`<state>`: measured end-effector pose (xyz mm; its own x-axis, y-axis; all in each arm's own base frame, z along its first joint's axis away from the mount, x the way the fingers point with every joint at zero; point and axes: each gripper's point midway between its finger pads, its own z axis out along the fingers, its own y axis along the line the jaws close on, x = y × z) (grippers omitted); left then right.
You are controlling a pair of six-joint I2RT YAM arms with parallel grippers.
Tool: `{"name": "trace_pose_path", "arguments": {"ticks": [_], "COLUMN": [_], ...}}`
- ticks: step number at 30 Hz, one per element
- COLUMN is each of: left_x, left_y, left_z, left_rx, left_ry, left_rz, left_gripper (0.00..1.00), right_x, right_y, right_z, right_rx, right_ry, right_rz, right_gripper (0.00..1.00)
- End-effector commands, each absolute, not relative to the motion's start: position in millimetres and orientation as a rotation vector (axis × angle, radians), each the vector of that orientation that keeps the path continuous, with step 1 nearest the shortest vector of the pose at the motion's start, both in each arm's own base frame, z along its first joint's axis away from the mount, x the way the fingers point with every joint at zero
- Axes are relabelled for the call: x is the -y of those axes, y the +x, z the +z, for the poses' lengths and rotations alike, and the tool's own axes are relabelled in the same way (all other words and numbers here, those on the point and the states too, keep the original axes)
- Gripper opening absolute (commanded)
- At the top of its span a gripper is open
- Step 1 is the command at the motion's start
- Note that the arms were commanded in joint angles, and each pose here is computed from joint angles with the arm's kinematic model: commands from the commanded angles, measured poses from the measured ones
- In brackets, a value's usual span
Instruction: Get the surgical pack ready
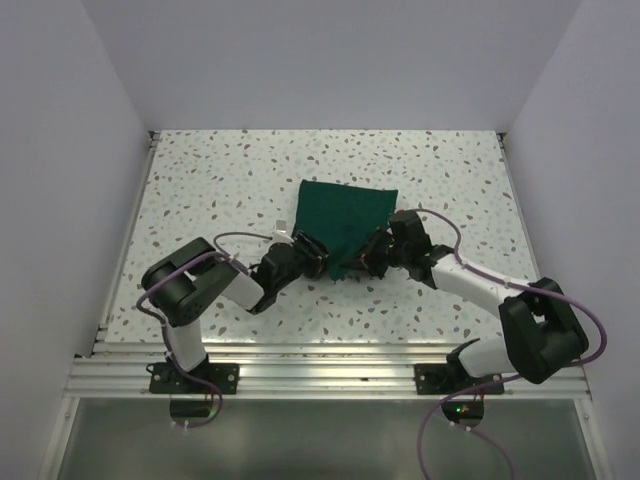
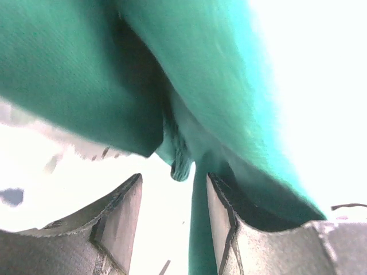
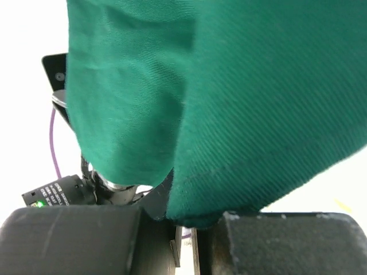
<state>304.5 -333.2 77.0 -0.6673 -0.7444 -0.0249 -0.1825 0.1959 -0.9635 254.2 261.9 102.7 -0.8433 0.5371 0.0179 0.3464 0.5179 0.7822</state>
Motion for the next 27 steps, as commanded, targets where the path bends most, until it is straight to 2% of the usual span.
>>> {"name": "trace_pose_path", "arguments": {"ticks": [1, 4, 7, 16, 17, 20, 24, 26, 27], "left_x": [324, 312, 278, 206, 201, 188, 173, 169, 171], "left_y": [277, 255, 229, 204, 207, 227, 256, 282, 290], "left_z": [48, 39, 34, 26, 29, 47, 68, 90, 93], "left_rx": [-2.224, -2.336, -2.465, -2.672, -2.672, -2.648, -2.594, -2.512, -2.5], "left_ry": [-0.81, -0.784, -0.778, -0.758, -0.75, -0.702, -0.603, -0.549, -0.529], "left_rz": [-1.336, -1.259, -1.044, -0.711, -0.682, -0.582, -0.513, -0.467, -0.457], "left_gripper": [0.53, 0.52, 0.5, 0.47, 0.46, 0.32, 0.31, 0.33, 0.34], "right_x": [-267, -265, -263, -253, -254, -257, -257, -258, -257], "right_y": [257, 255, 251, 232, 231, 222, 214, 214, 215], "right_z": [109, 105, 96, 57, 53, 36, 17, 14, 10], "right_rx": [-2.554, -2.559, -2.597, -2.694, -2.701, -2.755, -2.794, -2.798, -2.805], "right_ry": [0.691, 0.697, 0.696, 0.737, 0.734, 0.728, 0.738, 0.731, 0.718], "right_rz": [1.241, 1.229, 1.207, 1.113, 1.106, 1.072, 1.022, 1.008, 0.99], "right_gripper": [0.11, 0.11, 0.11, 0.1, 0.11, 0.1, 0.11, 0.2, 0.21]}}
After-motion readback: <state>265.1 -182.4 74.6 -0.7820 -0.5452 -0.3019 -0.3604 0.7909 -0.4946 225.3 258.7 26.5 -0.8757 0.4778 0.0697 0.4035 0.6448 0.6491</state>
